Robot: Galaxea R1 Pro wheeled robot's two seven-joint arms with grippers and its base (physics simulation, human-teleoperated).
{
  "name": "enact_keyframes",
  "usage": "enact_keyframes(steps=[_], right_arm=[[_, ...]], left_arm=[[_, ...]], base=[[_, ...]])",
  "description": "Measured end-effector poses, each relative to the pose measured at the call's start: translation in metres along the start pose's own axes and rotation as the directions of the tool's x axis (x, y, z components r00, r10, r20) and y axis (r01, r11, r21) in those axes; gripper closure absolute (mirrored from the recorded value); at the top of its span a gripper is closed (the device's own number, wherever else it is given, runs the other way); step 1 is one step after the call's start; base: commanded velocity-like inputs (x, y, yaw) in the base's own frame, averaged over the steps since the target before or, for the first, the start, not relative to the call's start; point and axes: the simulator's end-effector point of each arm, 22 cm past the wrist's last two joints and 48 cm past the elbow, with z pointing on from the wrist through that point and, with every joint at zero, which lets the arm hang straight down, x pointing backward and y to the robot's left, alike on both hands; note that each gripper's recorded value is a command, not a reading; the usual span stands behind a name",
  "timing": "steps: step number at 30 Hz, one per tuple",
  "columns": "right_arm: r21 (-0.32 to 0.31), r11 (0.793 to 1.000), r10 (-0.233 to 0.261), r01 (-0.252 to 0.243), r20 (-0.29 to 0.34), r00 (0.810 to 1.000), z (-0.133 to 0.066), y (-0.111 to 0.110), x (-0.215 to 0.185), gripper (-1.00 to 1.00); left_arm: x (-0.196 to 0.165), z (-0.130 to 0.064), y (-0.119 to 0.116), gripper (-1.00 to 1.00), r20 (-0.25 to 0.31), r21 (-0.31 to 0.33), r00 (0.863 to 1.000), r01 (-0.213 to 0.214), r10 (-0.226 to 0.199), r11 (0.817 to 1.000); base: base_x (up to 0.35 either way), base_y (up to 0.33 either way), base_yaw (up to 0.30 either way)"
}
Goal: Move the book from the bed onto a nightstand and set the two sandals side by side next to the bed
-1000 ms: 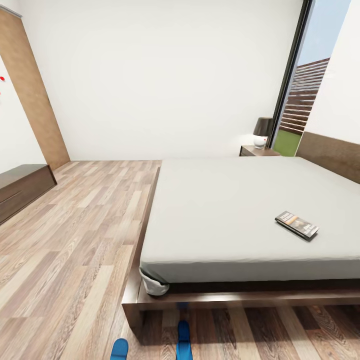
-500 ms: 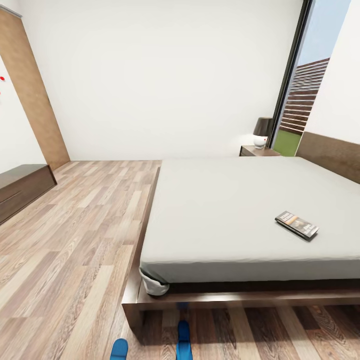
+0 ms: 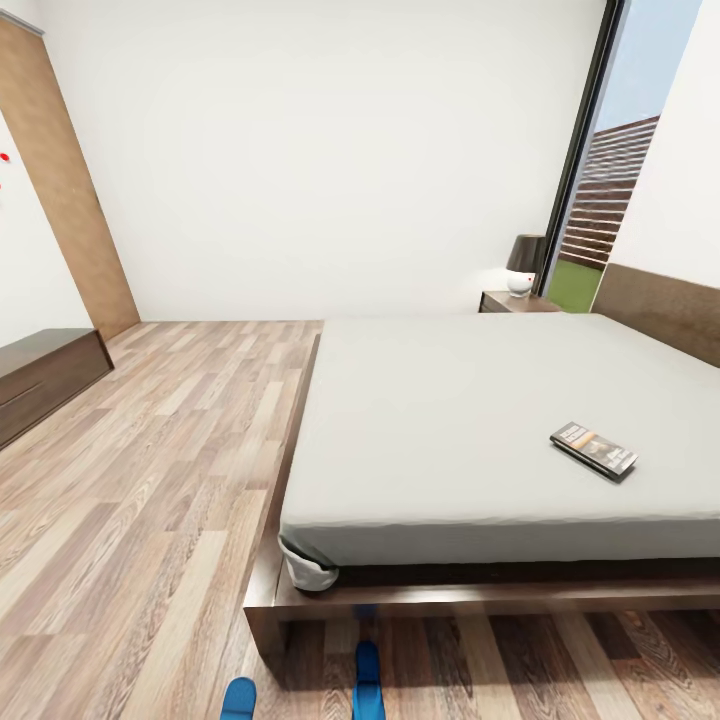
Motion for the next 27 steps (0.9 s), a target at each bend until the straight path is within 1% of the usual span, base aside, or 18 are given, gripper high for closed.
enact_keyframes(steps=[1,3,5,6,8,9,10,11,12,15,18,21,23,26,27], right_arm=[[0.029,0.998,0.063,-0.064,0.031,0.998,0.0,-0.011,-0.014,-1.0],[0.046,0.991,0.121,-0.124,0.06,0.991,0.0,-0.019,-0.026,-1.0],[0.051,0.983,0.169,-0.174,0.081,0.982,-0.001,-0.024,-0.035,-1.0],[0.031,0.978,0.201,-0.205,0.101,0.974,-0.001,-0.024,-0.043,-1.0],[-0.004,0.975,0.223,-0.224,0.118,0.968,-0.002,-0.019,-0.05,-1.0],[-0.034,0.973,0.23,-0.228,0.126,0.965,-0.002,-0.014,-0.055,-1.0],[-0.114,0.967,0.242,-0.227,0.14,0.96,-0.004,0.0,-0.064,-1.0],[-0.116,0.967,0.243,-0.227,0.141,0.96,-0.004,0.001,-0.064,-1.0],[-0.203,0.955,0.249,-0.216,0.154,0.956,-0.006,0.012,-0.074,-1.0],[-0.334,0.924,0.253,-0.185,0.172,0.952,-0.013,0.022,-0.086,-1.0],[-0.444,0.884,0.253,-0.148,0.186,0.949,-0.022,0.028,-0.094,-1.0],[-0.52,0.847,0.256,-0.114,0.212,0.943,-0.032,0.033,-0.103,-1.0],[-0.551,0.829,0.27,-0.098,0.242,0.932,-0.037,0.032,-0.111,-1.0],[-0.588,0.803,0.319,-0.1,0.282,0.905,-0.046,0.023,-0.126,-1.0],[-0.633,0.767,0.373,-0.109,0.301,0.878,-0.055,0.015,-0.138,-1.0]], left_arm=[[0.0,0.0,0.0,1.0,0.0,0.0,1.0,0.0,0.0,1.0],[0.0,0.0,0.001,1.0,0.0,-0.001,1.0,0.0,0.0,1.0],[0.0,0.0,0.001,1.0,0.0,-0.001,1.0,0.0,0.0,1.0],[0.0,0.0,0.001,1.0,0.0,-0.001,1.0,0.0,0.0,1.0],[0.0,0.0,0.001,1.0,0.0,-0.002,1.0,0.0,0.0,1.0],[0.0,0.0,0.001,1.0,0.0,-0.002,1.0,0.0,0.0,1.0],[0.0,0.0,0.001,1.0,0.0,-0.002,1.0,0.0,0.0,1.0],[0.0,0.0,0.001,1.0,0.0,-0.002,1.0,0.0,0.0,1.0],[0.0,0.0,0.001,1.0,0.0,-0.002,1.0,0.0,0.0,1.0],[0.0,0.0,0.001,1.0,0.0,-0.002,1.0,0.0,0.0,1.0],[0.0,0.0,0.001,1.0,0.0,-0.001,1.0,0.0,0.0,1.0],[0.0,0.0,0.001,1.0,0.0,-0.002,1.0,0.0,0.0,1.0],[0.0,0.0,0.001,1.0,0.0,-0.002,1.0,0.0,0.0,1.0],[0.0,0.0,0.002,1.0,0.0,-0.003,1.0,0.0,0.0,1.0],[0.0,0.0,0.002,1.0,0.0,-0.003,1.0,0.0,0.0,1.0]], base=[[0.0,0.0,0.0],[0.0,0.0,0.0],[0.0,0.0,0.0],[0.0,0.0,0.0],[0.0,0.0,0.0],[0.0,0.0,0.0],[0.0,0.0,0.0],[0.0,0.0,0.0],[0.0,0.0,0.0],[0.0,0.0,0.0],[0.0,0.0,0.0],[0.0,0.0,0.0],[0.0,0.0,0.0],[0.0,0.0,0.0],[0.0,0.0,0.0]])
